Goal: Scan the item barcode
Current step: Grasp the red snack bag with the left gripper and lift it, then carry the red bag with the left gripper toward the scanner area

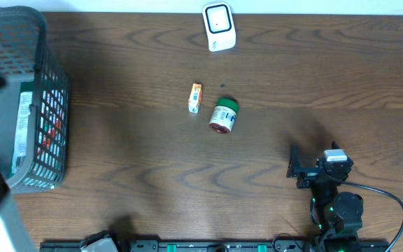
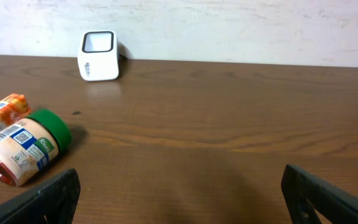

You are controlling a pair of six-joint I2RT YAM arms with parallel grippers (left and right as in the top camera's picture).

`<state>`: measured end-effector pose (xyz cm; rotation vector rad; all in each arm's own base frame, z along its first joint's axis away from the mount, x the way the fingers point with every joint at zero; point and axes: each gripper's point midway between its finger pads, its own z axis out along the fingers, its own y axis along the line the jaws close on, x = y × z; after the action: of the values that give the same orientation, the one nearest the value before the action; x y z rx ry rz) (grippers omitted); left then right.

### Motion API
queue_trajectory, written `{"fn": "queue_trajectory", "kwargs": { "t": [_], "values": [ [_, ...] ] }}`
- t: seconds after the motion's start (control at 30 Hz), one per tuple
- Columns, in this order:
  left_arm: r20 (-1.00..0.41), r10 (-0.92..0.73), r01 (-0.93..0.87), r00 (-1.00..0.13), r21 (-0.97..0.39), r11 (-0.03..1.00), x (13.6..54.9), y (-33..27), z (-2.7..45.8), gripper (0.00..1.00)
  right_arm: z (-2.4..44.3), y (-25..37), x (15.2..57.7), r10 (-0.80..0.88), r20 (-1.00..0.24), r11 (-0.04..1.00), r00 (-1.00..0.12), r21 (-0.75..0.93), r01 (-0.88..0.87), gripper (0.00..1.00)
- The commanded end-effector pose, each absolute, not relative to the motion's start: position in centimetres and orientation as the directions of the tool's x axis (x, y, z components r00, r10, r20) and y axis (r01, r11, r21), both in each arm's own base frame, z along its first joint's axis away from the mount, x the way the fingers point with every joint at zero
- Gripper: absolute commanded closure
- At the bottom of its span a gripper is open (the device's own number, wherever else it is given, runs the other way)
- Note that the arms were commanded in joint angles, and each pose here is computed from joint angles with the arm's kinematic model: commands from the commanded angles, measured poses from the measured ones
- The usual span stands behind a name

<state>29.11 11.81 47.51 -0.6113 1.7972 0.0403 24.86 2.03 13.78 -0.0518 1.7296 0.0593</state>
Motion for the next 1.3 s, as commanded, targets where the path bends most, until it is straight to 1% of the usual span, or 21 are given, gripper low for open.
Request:
{"fn": "queue_trajectory", "kwargs": {
  "t": [0.0,0.07,0.17,0.3,0.43,0.57,0.73,0.87,0.93,0.97,1.0,1.07,1.1,1.2,1.27],
  "values": [
    [-0.852,-0.44,-0.288,-0.283,-0.362,0.887,29.4,6.1,46.2,0.93,13.7,1.7,24.9,0.013,-0.987,0.998,-0.163,0.022,-0.052,0.01],
    [-0.815,-0.435,-0.231,-0.381,-0.372,0.899,29.7,3.1,44.4,0.93,13.7,1.7,24.9,0.013,-0.987,0.998,-0.162,0.022,-0.052,0.01],
    [-0.76,-0.38,-0.145,-0.528,-0.36,0.922,30.5,-1.0,41.0,0.92,13.7,1.7,24.9,0.013,-0.987,0.998,-0.163,0.022,-0.052,0.01],
    [-0.673,-0.284,-0.06,-0.683,-0.336,0.94,31.8,-5.7,36.0,0.93,13.7,1.7,24.9,0.013,-0.987,0.998,-0.163,0.022,-0.052,0.01],
    [-0.556,-0.202,-0.052,-0.806,-0.273,0.96,33.0,-8.5,29.8,0.92,13.7,1.7,24.9,0.013,-0.987,0.998,-0.162,0.022,-0.052,0.01],
    [-0.435,-0.173,-0.08,-0.884,-0.224,0.971,34.6,-9.4,23.7,0.93,13.7,1.7,24.9,0.013,-0.987,0.998,-0.162,0.022,-0.052,0.01],
    [-0.292,-0.188,-0.154,-0.938,-0.135,0.979,36.4,-9.1,17.0,0.93,13.7,1.7,24.9,0.013,-0.987,0.998,-0.162,0.021,-0.052,0.01],
    [-0.226,-0.188,-0.167,-0.956,-0.107,0.98,37.8,-9.5,13.0,0.92,13.7,1.7,24.9,0.013,-0.987,0.998,-0.162,0.022,-0.052,0.01],
    [-0.212,-0.186,-0.168,-0.959,-0.1,0.981,38.7,-9.7,11.2,0.89,13.7,1.7,24.9,0.013,-0.987,0.998,-0.162,0.022,-0.052,0.01],
    [-0.209,-0.186,-0.168,-0.96,-0.099,0.981,38.9,-9.8,10.7,0.86,13.7,1.7,24.9,0.013,-0.987,0.998,-0.163,0.022,-0.052,0.01],
    [-0.21,-0.186,-0.168,-0.96,-0.099,0.981,39.2,-9.8,10.4,0.73,13.7,1.7,24.9,0.013,-0.987,0.998,-0.162,0.022,-0.052,0.01],
    [-0.222,-0.191,-0.171,-0.956,-0.104,0.98,39.7,-9.7,10.2,0.38,13.7,1.7,24.9,0.013,-0.987,0.998,-0.163,0.022,-0.052,0.01],
    [-0.233,-0.197,-0.175,-0.952,-0.109,0.978,40.0,-9.5,10.4,0.31,13.7,1.7,24.9,0.013,-0.987,0.998,-0.162,0.022,-0.052,0.01],
    [-0.274,-0.222,-0.194,-0.936,-0.127,0.973,41.1,-8.6,12.2,0.21,13.7,1.7,24.9,0.013,-0.987,0.998,-0.162,0.022,-0.052,0.01],
    [-0.297,-0.244,-0.211,-0.923,-0.14,0.967,41.4,-7.7,13.7,0.2,13.7,1.7,24.9,0.013,-0.987,0.998,-0.162,0.022,-0.052,0.01]
  ]
}}
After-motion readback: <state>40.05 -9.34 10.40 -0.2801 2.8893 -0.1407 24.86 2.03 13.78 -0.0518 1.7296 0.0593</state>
